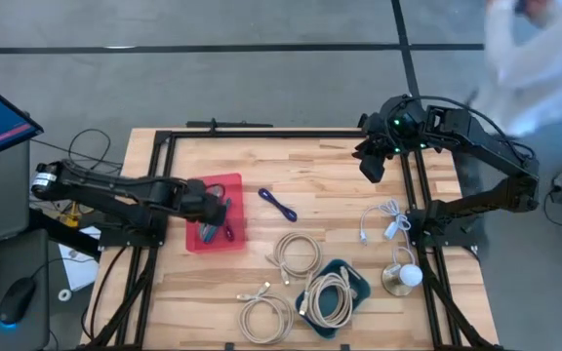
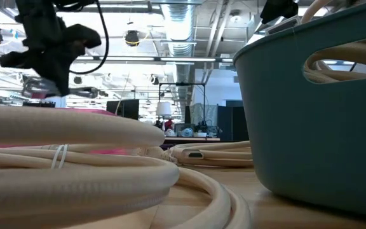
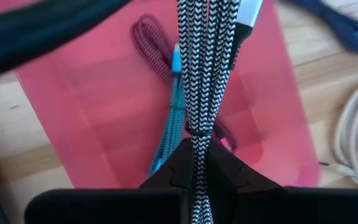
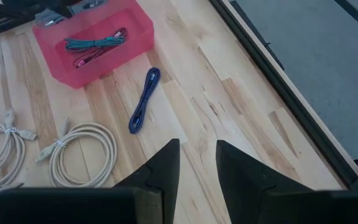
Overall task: Pick & Place USB Port
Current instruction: Put the gray charger cable into the red bin, then put the white HDMI cable into the blue bin
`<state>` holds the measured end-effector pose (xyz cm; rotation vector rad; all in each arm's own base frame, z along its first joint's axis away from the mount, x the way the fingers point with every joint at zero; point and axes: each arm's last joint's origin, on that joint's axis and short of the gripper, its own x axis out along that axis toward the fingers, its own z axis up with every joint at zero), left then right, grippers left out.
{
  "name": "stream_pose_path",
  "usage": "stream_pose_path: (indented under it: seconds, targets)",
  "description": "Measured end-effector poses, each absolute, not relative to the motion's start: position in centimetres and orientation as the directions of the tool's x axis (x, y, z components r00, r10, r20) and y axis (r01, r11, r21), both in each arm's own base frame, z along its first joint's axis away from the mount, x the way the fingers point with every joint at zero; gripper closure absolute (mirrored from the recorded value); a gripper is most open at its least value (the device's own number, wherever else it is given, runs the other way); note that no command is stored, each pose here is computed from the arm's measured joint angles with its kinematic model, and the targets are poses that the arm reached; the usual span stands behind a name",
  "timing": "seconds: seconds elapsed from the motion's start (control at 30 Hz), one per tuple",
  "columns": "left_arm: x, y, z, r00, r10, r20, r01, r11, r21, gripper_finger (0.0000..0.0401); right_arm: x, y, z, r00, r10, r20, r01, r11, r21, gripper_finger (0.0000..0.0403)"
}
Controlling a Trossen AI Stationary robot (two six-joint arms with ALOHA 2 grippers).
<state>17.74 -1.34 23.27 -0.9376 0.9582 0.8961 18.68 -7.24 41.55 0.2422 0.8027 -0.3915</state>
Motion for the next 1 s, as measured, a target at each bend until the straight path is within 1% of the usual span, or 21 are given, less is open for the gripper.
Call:
stream_pose_path:
  seconds: [0.3, 0.4, 0.63, 0.77, 1.0]
  targets:
    - [17.1, -1.3, 20.8, 0.274, 0.200, -0.941, -0.930, 0.304, -0.206, 0.0384, 18.7, -7.2, 41.5, 0.629, -0.248, -0.737, 0.428, 0.902, 0.063, 0.0305]
    - [17.1, -1.3, 19.9, 0.291, 0.199, -0.936, -0.927, 0.300, -0.225, 0.0383, 18.7, -7.2, 41.5, 0.629, -0.247, -0.737, 0.428, 0.902, 0.063, 0.0305]
    - [17.5, -1.4, 18.9, 0.350, 0.193, -0.917, -0.911, 0.298, -0.285, 0.0326, 18.7, -7.2, 41.5, 0.629, -0.246, -0.737, 0.428, 0.902, 0.063, 0.0305]
    - [17.7, -1.4, 19.0, 0.374, 0.187, -0.908, -0.903, 0.297, -0.311, 0.0315, 18.7, -7.2, 41.5, 0.629, -0.244, -0.738, 0.426, 0.902, 0.065, 0.0305]
    - [17.9, -1.8, 19.1, 0.397, 0.060, -0.916, -0.881, 0.304, -0.362, 0.0313, 18.7, -7.2, 41.5, 0.629, -0.244, -0.738, 0.426, 0.902, 0.065, 0.0305]
